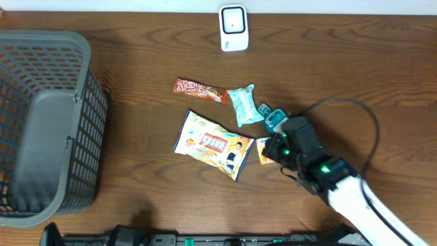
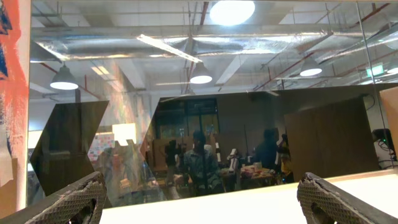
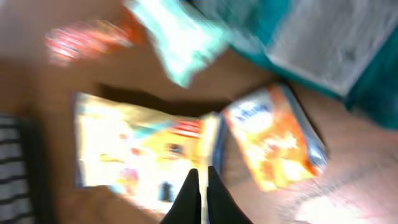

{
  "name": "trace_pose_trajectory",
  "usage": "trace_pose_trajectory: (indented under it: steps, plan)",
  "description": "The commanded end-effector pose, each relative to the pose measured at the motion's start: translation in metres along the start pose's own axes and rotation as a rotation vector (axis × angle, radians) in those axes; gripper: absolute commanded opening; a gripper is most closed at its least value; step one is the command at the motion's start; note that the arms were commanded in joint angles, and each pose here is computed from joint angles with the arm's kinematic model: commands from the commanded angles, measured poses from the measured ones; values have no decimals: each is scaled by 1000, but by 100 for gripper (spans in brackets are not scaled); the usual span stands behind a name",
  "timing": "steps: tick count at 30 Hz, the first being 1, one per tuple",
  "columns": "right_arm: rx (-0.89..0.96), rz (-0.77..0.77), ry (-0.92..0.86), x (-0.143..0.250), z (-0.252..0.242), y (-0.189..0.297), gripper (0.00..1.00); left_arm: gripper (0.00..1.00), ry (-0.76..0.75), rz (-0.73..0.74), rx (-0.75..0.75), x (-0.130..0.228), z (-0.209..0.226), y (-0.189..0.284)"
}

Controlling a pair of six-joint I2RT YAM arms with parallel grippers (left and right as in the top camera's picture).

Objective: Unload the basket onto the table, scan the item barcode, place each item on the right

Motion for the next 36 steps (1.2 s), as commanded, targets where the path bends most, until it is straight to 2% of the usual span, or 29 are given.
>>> trace_pose_trajectory:
  steps: [1,6,11,17,22,28,29,30,31,32,33,34,36]
  plan:
    - [14,-126,54,-14,-1,16,1,98,14,-25,-7,-7,2,8]
    - [163,-73,-25,0,-42,-16,1,98,14,-25,-6,-7,2,8]
    - [316,-4,-29,14,-77,-54,1,98,14,-26,-7,-7,2,8]
    - [449,43,-38,24,-107,-73,1,98,13,-46,-13,-12,3,14]
    - [426,45,-41,19,-90,-63,1,98,13,-89,-25,-21,6,32]
    - [356,-18,-14,-3,-39,-20,2,98,6,-165,46,-34,-4,53]
    - [332,-26,-15,-6,-31,-12,8,98,5,-173,60,-36,-6,55]
    - [304,-34,-18,-8,-25,-8,27,98,3,-184,74,-38,-8,58]
    - [277,-34,-35,-7,-21,-5,49,98,4,-191,81,-39,-9,60]
    - [257,-28,-72,-6,-17,-4,81,98,3,-197,86,-40,-9,62]
    - [251,-25,-104,-5,-16,-3,94,98,3,-199,87,-40,-10,63]
    - [248,-14,-135,-3,-16,-3,99,98,2,-200,86,-40,-9,63]
    - [254,6,-195,2,-18,-6,99,98,3,-200,86,-40,-9,63]
Point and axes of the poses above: each gripper's point midway between its finger pads, its own y axis back along the fingers, its own z axis along the line the jaws close on, x = y × z, the point moved 3 cm from there along y, back along the fingers, and after that the axes turned 15 degrees about -y, right-handed, at the moved point
